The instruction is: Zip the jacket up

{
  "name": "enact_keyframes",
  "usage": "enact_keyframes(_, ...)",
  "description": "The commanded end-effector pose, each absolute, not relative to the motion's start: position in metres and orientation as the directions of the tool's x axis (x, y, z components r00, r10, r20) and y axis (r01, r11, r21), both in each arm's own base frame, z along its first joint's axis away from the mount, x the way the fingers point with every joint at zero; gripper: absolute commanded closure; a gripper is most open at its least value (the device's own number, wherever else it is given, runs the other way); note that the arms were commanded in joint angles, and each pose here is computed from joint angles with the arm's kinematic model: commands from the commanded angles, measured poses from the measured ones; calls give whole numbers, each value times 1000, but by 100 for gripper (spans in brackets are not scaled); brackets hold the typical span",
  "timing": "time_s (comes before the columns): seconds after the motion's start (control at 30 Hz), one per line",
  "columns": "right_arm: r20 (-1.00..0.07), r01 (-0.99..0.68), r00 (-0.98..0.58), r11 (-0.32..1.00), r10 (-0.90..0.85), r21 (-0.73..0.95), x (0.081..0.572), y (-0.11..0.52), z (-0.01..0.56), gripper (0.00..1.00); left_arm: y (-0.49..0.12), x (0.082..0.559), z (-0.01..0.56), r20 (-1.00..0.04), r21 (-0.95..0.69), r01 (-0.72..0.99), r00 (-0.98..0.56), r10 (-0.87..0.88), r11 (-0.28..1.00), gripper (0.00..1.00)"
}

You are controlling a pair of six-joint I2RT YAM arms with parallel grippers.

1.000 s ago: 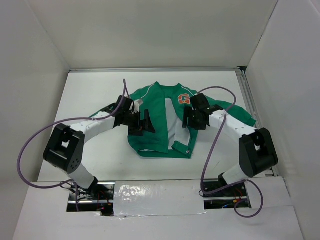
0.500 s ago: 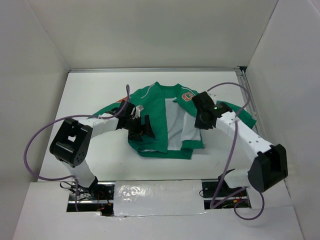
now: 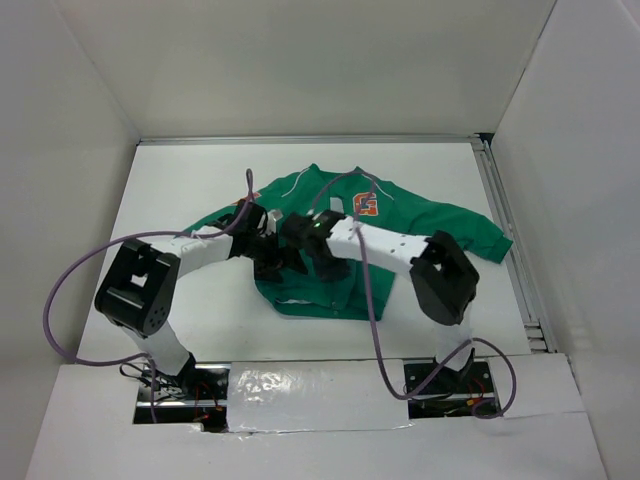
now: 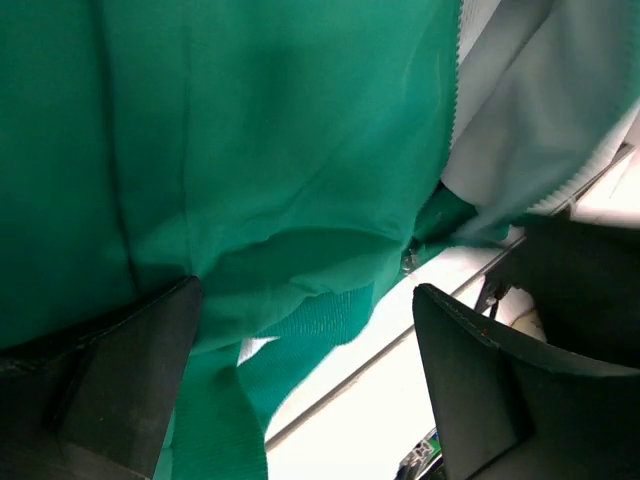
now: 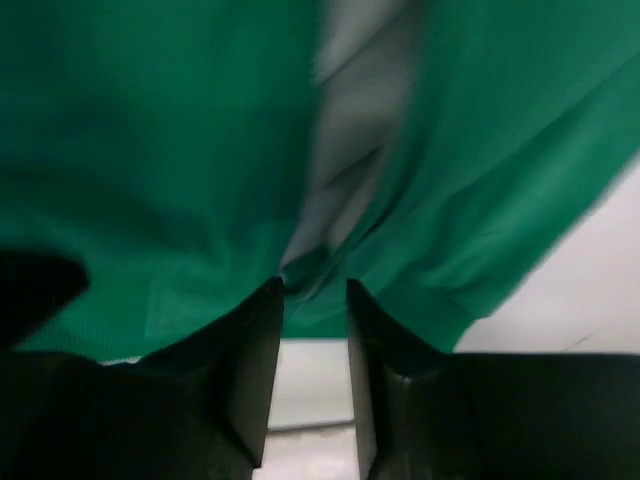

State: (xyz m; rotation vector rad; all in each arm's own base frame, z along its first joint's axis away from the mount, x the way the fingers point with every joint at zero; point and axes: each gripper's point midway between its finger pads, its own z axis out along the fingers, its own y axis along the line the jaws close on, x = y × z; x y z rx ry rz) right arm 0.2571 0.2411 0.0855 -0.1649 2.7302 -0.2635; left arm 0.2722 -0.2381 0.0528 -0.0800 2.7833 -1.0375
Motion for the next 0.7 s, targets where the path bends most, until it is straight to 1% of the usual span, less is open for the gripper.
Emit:
enact_keyframes(0.0,-387,-208,-898,977,-209,-45,237,293,104,58,-232,282,77,-166,-679,-3,-973,-158,734,1)
enact_keyframes(0.03,-396,-232,-895,973,-205,20,234,301,110,55,-231,282,80,-173,-684,4,-972,-157,729,1)
enact_keyframes(0.07,-388,-261,-899,960,-202,105,220,300,115,48,-230,281,80,-173,-684,3,-972,-158,730,1)
enact_keyframes(0.1,-436,-286,-883,937,-177,199,224,312,127,39,-229,281,80,-176,-682,4,-972,-158,731,1)
enact_keyframes(0.13,-430,-279,-891,920,-142,275,215,299,134,38,-228,280,80,-177,-680,4,-971,-158,733,1)
enact_keyframes(0.2,-471,-263,-880,894,-68,362,222,294,145,36,-229,280,81,-182,-685,14,-971,-152,728,1)
enact_keyframes(0.23,-467,-238,-883,894,-37,379,214,279,141,36,-229,279,80,-177,-686,10,-972,-154,727,1)
enact_keyframes(0.27,-475,-203,-880,896,10,394,222,270,141,35,-230,277,79,-176,-690,15,-973,-147,724,1)
enact_keyframes(0.3,-441,-182,-897,897,16,403,213,262,128,35,-232,278,81,-187,-693,26,-972,-145,721,1)
enact_keyframes(0.33,-442,-166,-896,895,39,415,213,257,129,35,-231,277,80,-186,-693,28,-972,-141,720,1)
enact_keyframes(0.5,-415,-170,-909,884,30,436,209,259,101,37,-233,274,81,-203,-694,54,-972,-123,718,1)
enact_keyframes(0.67,-376,-109,-924,892,71,438,218,259,75,37,-233,271,84,-222,-695,80,-969,-107,715,1)
